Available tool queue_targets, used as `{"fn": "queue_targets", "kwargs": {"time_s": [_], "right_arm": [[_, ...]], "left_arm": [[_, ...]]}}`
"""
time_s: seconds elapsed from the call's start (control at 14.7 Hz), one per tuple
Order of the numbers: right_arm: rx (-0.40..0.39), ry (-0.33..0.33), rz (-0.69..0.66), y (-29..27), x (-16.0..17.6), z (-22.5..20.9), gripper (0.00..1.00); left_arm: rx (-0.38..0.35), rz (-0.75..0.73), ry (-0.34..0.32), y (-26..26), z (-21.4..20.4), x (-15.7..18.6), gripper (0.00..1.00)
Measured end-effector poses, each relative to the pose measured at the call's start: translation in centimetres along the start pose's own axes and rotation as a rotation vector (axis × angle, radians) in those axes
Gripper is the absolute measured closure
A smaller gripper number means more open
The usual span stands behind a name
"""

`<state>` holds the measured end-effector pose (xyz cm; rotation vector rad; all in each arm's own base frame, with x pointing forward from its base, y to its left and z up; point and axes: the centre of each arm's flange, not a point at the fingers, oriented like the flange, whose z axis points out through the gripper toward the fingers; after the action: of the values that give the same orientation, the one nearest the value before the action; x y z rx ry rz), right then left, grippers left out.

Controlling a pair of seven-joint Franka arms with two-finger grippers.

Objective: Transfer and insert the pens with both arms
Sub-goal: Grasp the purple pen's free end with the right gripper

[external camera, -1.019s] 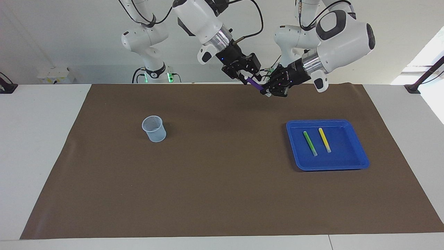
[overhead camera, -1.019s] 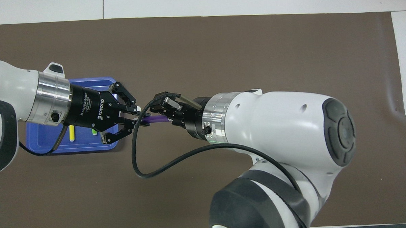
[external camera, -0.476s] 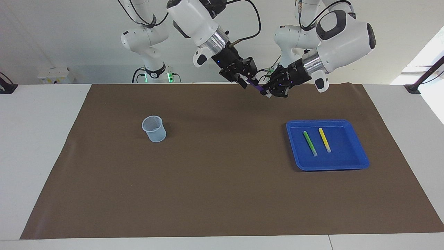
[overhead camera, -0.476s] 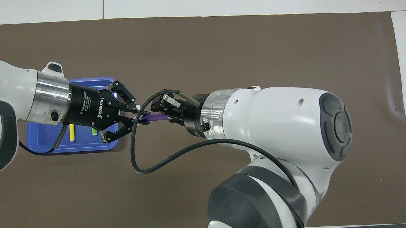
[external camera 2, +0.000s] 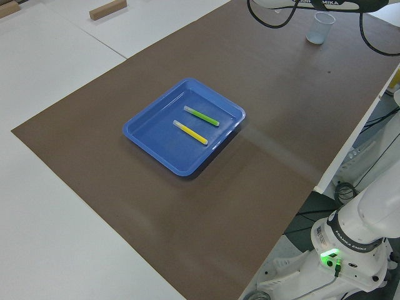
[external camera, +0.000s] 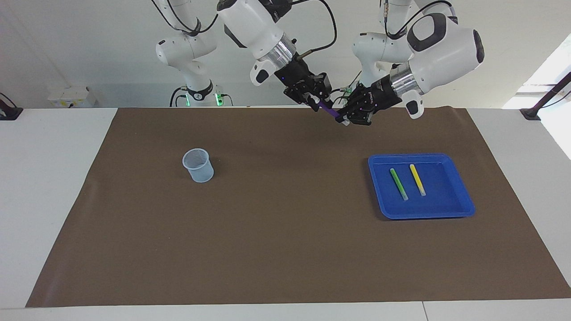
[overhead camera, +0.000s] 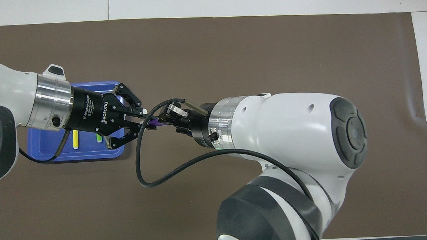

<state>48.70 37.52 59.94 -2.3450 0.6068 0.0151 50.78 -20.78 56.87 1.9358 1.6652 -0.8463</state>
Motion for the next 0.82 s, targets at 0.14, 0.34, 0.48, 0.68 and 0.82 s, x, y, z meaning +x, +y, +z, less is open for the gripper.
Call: {"fn": "queue_targets", "kwargs": {"time_s": [0.14,0.34,0.48,0.68,0.82], "right_arm": [[0.0,0.0,0.0,0.0,0.03,-0.03,0.57],[0.004,0.001,-0.002,-0.18,-0.04,-0.15,0.72],[0.007,0.002,-0.004,-0.31,-0.07,-0.27,0.82],[0.007,0.002,-0.004,-0.32,-0.07,-0.27,0.82],[0.007,0.002,-0.004,-0.32,-0.07,-0.27,0.82]], "left_arm": [[-0.001,-0.001,-0.003,0.01,-0.01,-0.01,0.83],[0.003,-0.003,-0.004,-0.03,0.24,0.03,0.83],[0.005,-0.007,-0.01,-0.06,0.39,0.05,0.83],[0.005,-0.009,-0.012,-0.06,0.38,0.07,0.83],[0.005,-0.008,-0.012,-0.06,0.39,0.07,0.83]]}}
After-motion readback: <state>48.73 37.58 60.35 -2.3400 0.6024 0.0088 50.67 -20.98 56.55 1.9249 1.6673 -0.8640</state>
